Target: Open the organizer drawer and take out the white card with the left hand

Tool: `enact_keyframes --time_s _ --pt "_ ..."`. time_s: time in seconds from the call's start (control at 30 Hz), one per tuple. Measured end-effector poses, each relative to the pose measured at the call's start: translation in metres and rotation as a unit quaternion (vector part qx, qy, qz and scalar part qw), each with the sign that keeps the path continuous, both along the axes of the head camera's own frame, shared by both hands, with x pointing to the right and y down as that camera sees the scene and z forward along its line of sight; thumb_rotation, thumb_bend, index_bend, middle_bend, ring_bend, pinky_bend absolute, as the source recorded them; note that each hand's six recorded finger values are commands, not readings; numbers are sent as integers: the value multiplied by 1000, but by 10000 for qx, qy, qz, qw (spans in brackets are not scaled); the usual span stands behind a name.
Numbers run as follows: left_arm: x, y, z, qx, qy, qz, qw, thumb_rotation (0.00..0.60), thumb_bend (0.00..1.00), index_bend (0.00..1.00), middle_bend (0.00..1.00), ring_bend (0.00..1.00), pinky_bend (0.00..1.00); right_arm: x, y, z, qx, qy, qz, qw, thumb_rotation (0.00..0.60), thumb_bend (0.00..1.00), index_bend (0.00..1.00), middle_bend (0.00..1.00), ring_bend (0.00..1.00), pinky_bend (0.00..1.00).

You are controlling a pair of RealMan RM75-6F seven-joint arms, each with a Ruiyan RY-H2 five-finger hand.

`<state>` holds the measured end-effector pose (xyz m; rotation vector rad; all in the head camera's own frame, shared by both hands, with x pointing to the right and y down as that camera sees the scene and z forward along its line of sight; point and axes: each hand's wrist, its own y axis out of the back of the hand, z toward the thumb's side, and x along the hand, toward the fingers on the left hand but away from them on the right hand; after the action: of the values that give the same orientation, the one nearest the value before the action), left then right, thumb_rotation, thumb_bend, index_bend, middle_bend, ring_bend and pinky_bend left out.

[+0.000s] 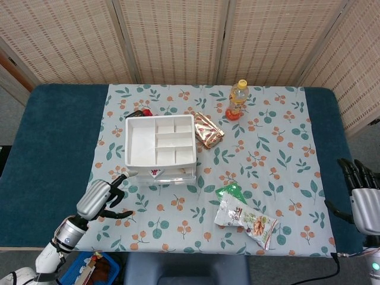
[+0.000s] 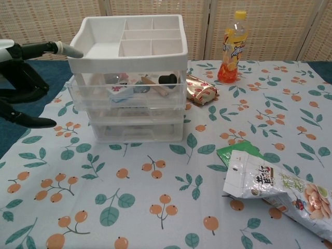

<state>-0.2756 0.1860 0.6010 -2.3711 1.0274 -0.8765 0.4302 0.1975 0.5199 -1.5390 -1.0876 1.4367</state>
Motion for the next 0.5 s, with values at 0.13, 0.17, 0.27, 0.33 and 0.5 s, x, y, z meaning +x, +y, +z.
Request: enact_keyframes --time_s 0.13,0.17,0.27,0.33,0.5 --pt "6 1 5 -98 -104 145 9998 600 122 143 899 999 1000 2 3 2 -20 -18 7 10000 600 218 0 74 0 89" --pt "7 1 6 -110 -107 156 9998 600 123 149 899 999 1000 3 3 2 -12 -20 12 10000 600 218 0 74 0 89" --pt "9 2 7 -129 -118 187 9997 600 122 160 899 999 1000 3 2 1 8 -17 4 10000 600 219 0 74 0 89" --pt "10 2 8 -149 -145 225 9995 600 123 165 899 999 1000 3 1 0 20 -15 -8 10000 600 219 0 74 0 89" --pt "11 2 13 -234 -227 284 9991 600 123 166 899 999 1000 1 0 1 8 -22 -29 10000 600 219 0 74 0 89"
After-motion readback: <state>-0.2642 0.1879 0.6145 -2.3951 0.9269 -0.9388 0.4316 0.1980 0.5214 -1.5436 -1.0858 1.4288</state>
